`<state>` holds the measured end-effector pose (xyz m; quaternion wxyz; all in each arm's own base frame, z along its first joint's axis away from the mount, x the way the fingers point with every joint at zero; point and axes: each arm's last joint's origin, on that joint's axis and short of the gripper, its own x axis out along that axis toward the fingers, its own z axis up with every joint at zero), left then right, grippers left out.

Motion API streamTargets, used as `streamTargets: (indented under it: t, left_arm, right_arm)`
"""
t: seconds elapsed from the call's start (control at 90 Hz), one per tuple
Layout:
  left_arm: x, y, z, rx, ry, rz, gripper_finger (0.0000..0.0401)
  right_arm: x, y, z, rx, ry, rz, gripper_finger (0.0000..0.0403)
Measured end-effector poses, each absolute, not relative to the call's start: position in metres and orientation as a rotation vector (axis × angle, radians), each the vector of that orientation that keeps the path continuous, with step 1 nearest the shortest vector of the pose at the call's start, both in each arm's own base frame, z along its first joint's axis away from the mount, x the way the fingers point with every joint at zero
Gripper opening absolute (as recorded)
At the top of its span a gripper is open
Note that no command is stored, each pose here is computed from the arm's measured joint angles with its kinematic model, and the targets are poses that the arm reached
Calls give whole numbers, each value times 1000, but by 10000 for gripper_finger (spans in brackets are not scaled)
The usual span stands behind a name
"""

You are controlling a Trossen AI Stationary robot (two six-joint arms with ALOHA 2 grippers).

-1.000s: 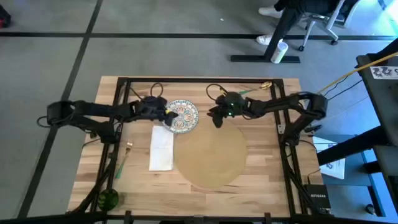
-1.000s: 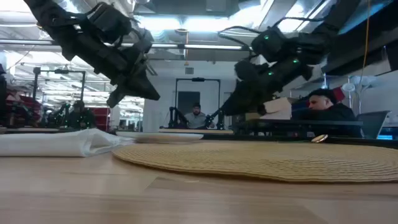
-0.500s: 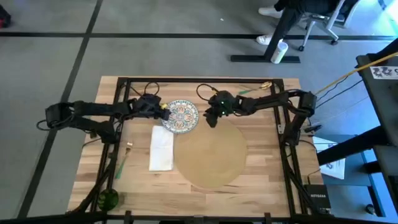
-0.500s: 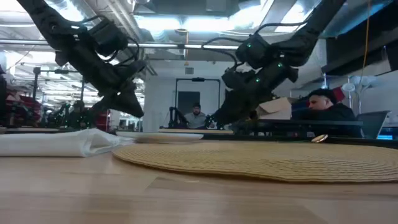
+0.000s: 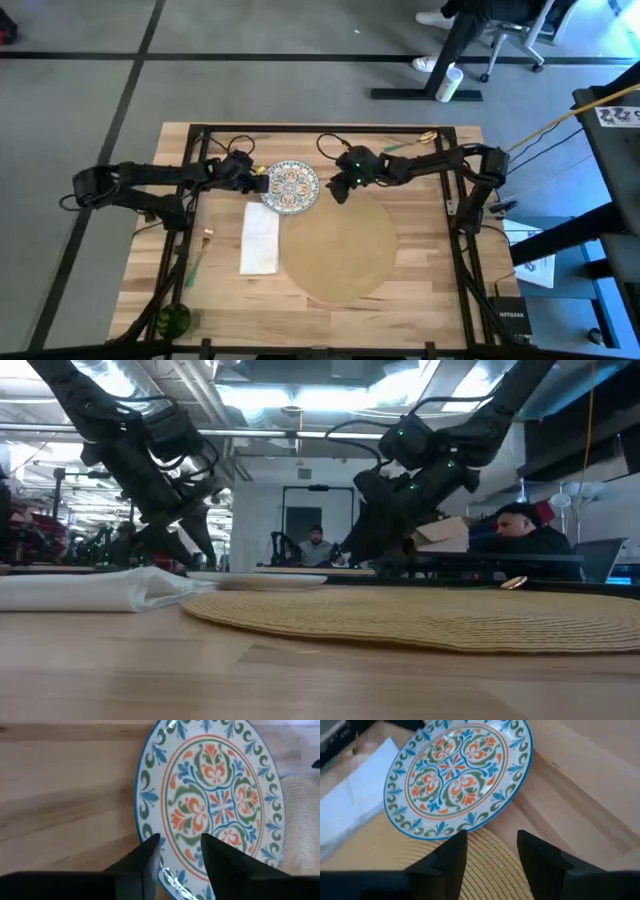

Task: Set table place
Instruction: Put the blue patterned plate on the brown place mat

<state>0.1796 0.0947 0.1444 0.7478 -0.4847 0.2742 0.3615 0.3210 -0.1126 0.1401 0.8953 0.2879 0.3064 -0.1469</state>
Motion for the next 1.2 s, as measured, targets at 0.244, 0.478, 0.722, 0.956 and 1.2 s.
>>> streamTargets:
  t: [0.244, 0.478, 0.722, 0.956, 1.2]
  left_arm:
    - [175, 98, 142, -1079, 641, 783, 150]
    - [175, 97, 142, -1114, 668, 703, 151]
    - [178, 93, 143, -1116, 679, 639, 151]
    - [181, 90, 145, -1027, 686, 587, 151]
    - [187, 90, 161, -992, 589, 544, 151]
  right_arm:
    - [324, -115, 127, 620, 638, -364, 228]
    - [332, -115, 111, 668, 606, -351, 221]
    - [334, -116, 114, 664, 568, -338, 223]
    - [334, -115, 114, 665, 571, -333, 223]
    - [334, -115, 114, 665, 570, -332, 223]
